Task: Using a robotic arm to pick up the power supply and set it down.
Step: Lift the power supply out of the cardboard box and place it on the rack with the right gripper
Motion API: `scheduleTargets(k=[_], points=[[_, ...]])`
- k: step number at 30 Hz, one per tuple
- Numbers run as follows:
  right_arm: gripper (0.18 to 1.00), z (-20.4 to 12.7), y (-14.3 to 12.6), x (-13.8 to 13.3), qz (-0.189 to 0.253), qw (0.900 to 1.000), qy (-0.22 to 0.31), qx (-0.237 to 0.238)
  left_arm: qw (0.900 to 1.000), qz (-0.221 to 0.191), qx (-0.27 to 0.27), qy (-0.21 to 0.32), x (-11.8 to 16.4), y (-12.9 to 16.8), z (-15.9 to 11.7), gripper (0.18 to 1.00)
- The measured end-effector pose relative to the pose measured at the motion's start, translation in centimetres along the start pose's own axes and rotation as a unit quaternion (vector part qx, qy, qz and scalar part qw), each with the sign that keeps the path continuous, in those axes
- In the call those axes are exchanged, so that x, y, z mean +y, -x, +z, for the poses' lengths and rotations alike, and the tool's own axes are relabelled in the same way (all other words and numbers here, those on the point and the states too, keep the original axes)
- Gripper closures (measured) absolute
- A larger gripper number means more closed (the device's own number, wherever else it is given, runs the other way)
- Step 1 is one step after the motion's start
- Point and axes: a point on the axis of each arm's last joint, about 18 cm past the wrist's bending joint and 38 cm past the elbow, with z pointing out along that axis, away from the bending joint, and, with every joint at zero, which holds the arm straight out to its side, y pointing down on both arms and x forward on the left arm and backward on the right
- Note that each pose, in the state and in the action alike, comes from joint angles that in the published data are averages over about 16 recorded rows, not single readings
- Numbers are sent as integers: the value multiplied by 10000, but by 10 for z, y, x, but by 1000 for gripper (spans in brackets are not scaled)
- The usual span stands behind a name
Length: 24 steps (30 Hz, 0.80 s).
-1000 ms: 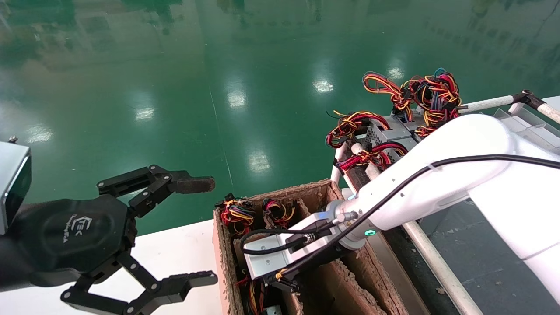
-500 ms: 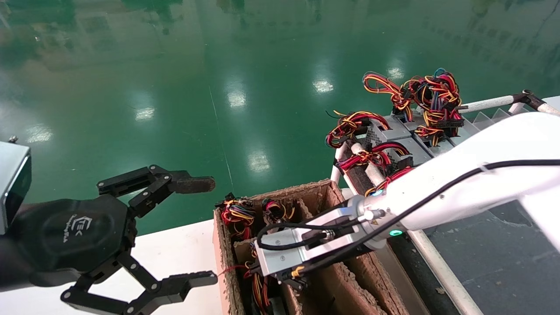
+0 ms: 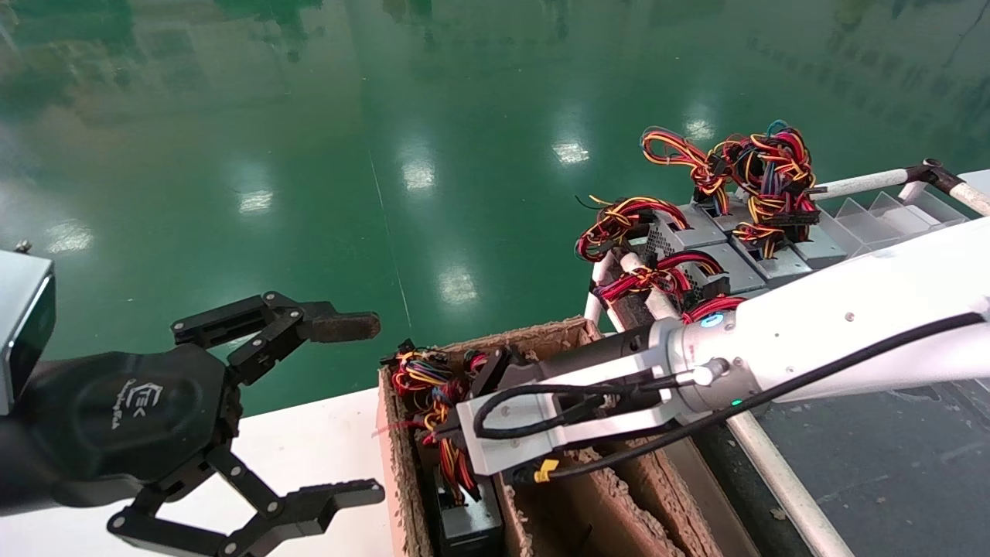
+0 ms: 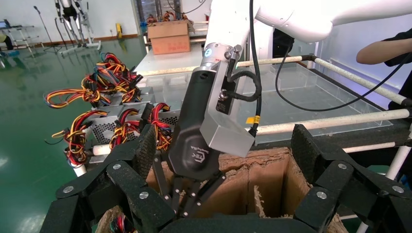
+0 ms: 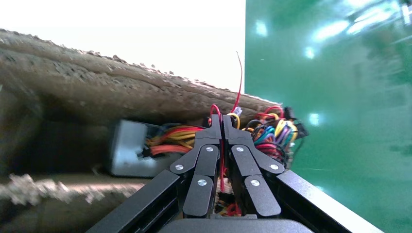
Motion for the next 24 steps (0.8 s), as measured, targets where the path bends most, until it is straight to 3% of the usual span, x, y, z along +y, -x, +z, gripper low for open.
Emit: scheduleTargets(k=[24], points=[[980,-62,-32,-23,-830,9919,-460,840,10000,0,0,0,0,0,0,184]])
